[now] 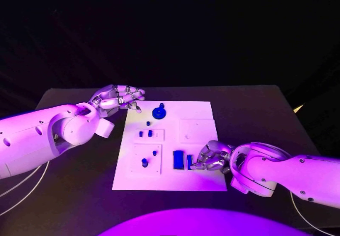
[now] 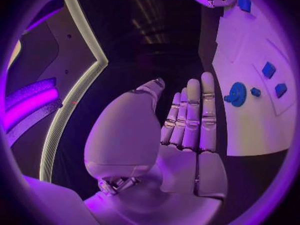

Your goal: Assemble the parts on the task board

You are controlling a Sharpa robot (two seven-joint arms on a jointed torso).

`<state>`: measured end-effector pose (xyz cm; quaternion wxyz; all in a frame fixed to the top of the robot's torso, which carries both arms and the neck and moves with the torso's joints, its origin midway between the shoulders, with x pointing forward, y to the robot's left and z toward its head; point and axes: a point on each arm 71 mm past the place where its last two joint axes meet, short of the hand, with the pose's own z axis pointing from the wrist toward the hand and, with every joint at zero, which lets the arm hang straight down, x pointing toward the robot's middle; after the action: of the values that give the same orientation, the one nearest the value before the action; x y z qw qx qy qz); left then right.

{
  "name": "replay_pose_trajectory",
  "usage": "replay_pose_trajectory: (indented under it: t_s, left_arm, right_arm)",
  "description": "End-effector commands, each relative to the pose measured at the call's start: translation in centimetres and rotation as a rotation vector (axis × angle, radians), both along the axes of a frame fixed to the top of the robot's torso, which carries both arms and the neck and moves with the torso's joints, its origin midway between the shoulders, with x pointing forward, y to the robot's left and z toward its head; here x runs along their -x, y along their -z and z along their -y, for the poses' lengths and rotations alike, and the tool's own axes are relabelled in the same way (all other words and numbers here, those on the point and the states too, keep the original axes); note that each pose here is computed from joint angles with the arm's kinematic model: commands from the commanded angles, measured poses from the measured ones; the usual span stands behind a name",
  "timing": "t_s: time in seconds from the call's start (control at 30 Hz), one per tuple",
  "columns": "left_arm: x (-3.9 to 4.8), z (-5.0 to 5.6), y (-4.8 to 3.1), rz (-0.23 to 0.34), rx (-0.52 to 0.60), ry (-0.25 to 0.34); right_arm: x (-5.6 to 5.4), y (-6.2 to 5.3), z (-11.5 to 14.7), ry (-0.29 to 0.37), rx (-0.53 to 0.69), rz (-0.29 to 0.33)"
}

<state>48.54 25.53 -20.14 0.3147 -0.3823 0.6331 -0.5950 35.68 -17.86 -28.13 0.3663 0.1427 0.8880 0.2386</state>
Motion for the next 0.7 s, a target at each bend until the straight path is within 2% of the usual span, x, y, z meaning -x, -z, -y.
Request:
replay_pose_trajectory:
  t_s: [0.03,0.13,0.23,0.3,0.4,0.5,0.6,0.7]
  left_arm:
    - [0.12,0.1,-0.1,0.003,0.009,0.011]
    - [0.14,0.1,-0.15,0.004,0.017,0.007]
    - [0.12,0.1,-0.26,0.012,0.032,-0.006]
    - [-0.04,-0.1,-0.5,0.048,0.04,-0.056]
    - [-0.34,-0.7,-0.78,0.094,0.055,-0.14]
    - [-0.57,-1.1,-0.89,0.122,0.067,-0.206]
    - [-0.67,-1.3,-0.82,0.131,0.076,-0.227]
    - [-0.88,-1.2,-0.51,0.138,0.081,-0.245]
  right_arm:
    - [0.0,-0.4,0.3,0.028,-0.05,-0.007]
    - [-0.4,-1.3,0.7,0.05,-0.124,0.005]
    - [-1.1,-2.3,1.0,0.051,-0.22,0.048]
    - [-2.1,-3.1,1.3,0.059,-0.303,0.092]
    - [-4.0,-4.0,2.2,0.1,-0.406,0.159]
    - [-6.3,-4.7,3.8,0.172,-0.484,0.207]
    - [-8.2,-4.9,5.2,0.233,-0.534,0.237]
    - [-10.6,-4.9,6.9,0.295,-0.599,0.262]
